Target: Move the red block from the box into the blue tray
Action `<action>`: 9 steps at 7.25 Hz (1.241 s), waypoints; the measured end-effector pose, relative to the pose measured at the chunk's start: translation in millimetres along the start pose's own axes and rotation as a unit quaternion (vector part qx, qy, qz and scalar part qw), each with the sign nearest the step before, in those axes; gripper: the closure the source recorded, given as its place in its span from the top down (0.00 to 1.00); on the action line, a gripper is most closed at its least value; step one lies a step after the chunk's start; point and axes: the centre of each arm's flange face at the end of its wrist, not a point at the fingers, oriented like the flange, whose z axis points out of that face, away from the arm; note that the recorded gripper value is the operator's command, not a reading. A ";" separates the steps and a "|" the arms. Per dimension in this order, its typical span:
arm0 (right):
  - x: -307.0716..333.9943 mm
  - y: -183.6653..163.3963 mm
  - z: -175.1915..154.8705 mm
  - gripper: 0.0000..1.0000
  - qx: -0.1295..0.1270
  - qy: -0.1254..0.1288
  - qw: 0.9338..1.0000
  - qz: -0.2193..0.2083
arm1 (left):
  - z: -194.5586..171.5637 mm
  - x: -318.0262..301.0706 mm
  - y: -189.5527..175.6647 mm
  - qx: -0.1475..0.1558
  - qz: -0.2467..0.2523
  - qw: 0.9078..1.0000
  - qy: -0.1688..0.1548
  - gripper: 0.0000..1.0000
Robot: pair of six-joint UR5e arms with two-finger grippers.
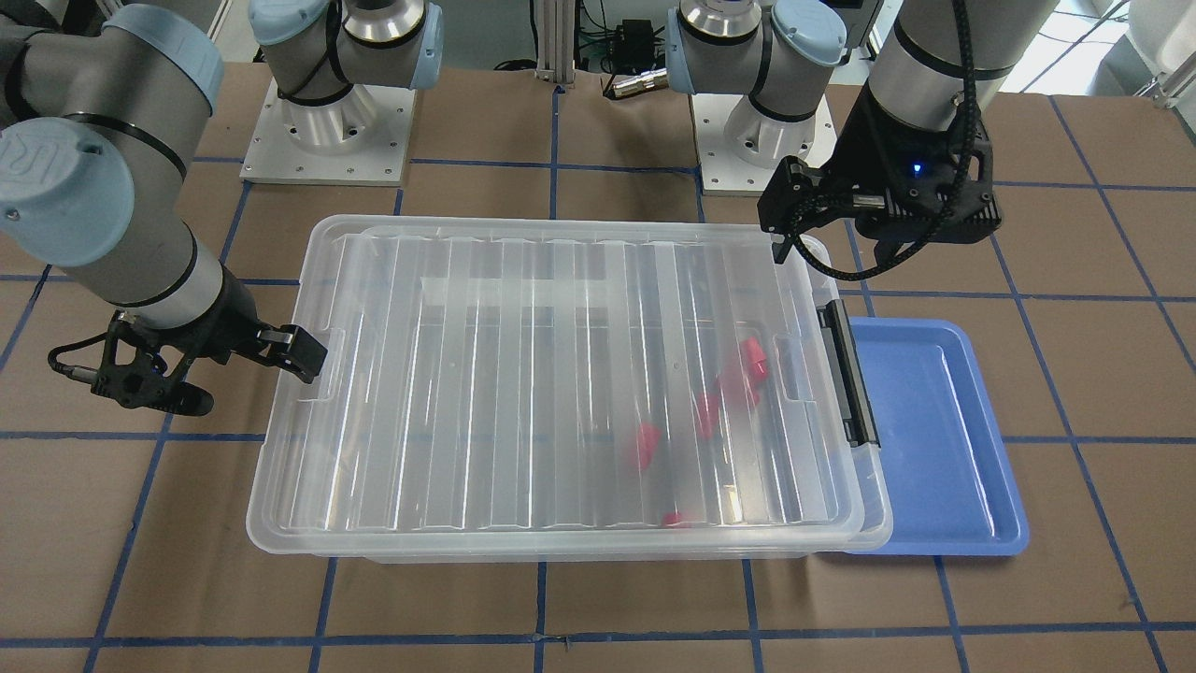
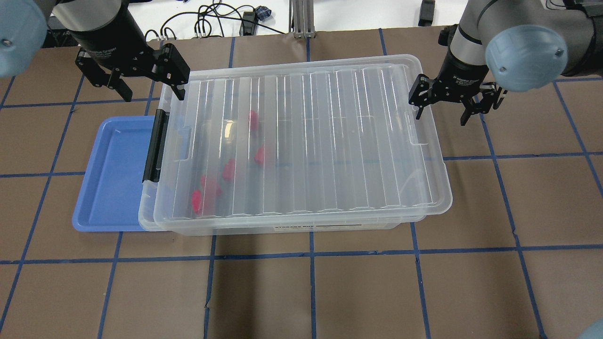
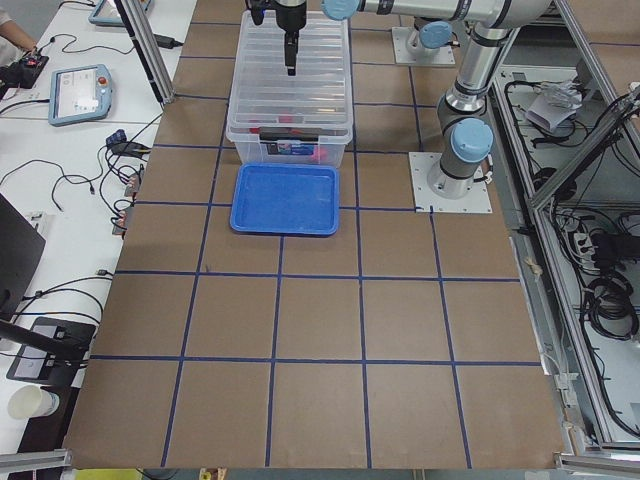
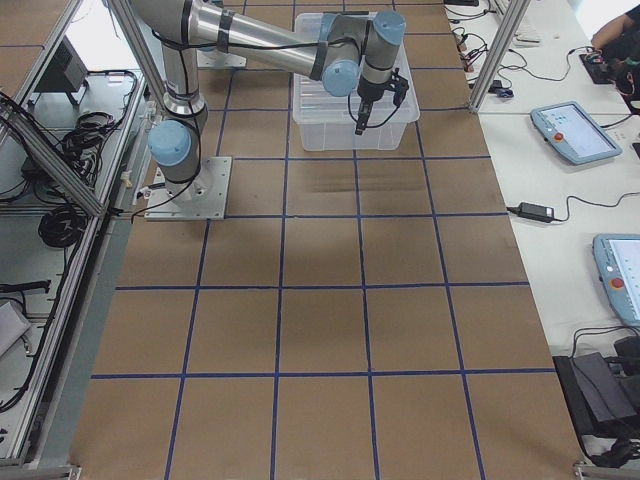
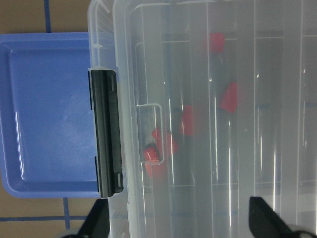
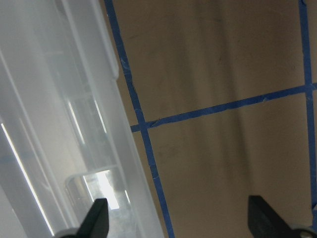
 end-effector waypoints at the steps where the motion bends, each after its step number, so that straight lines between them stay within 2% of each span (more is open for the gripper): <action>1: 4.4 -2.4 1.7 1.00 -0.002 0.000 1.000 -0.004 | 0.0 0.0 0.0 0.000 0.000 1.000 0.000 1.00; 6: 16.6 -13.0 6.1 1.00 0.000 -0.002 1.000 -0.015 | -0.6 0.0 -0.1 0.001 0.000 1.000 0.000 1.00; 9: 54.1 -27.8 0.7 1.00 0.008 -0.006 1.000 -0.017 | -0.7 0.0 -0.1 0.001 0.000 1.000 0.000 1.00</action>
